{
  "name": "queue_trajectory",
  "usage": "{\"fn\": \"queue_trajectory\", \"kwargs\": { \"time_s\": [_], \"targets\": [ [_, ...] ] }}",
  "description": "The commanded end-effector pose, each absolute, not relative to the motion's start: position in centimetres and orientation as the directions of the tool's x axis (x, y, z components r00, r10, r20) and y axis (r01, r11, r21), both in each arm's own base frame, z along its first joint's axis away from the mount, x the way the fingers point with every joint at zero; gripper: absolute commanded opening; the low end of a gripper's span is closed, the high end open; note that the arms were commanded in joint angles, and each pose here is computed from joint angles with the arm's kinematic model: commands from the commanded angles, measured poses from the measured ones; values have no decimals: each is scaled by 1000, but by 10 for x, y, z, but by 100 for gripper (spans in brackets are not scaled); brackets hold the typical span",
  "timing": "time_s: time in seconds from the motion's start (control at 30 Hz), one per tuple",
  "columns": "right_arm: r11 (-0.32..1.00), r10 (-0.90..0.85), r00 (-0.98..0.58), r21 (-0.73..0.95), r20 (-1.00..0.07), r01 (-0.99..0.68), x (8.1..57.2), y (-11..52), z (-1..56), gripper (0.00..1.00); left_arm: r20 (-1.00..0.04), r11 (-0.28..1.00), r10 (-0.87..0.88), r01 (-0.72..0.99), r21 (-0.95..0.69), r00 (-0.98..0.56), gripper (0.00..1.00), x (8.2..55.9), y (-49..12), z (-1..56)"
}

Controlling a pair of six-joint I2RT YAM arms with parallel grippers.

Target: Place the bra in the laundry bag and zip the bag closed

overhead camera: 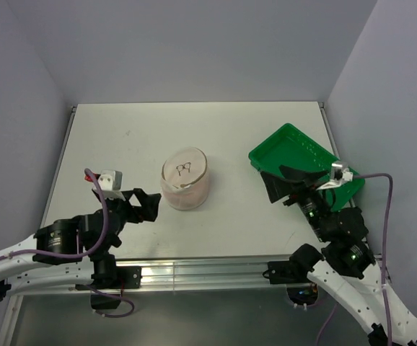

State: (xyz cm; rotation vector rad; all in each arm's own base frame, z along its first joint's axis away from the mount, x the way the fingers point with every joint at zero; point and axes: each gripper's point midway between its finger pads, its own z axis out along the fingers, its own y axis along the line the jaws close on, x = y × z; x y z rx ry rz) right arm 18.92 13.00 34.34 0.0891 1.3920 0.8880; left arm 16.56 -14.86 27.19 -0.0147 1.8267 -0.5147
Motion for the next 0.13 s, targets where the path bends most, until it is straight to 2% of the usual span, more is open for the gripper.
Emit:
{"fn": "queue_trajectory", "kwargs": {
  "time_s": [0.0,0.1],
  "targets": [
    [753,550,-50,522,-833,-400,193,111,326,99,-903,895,-286,248,-372,-322,99,163,-143,279],
    [756,547,-56,522,-835,-395,192,110,324,99,-901,883,-306,262,-390,-309,99,163,-142,285]
  ]
}}
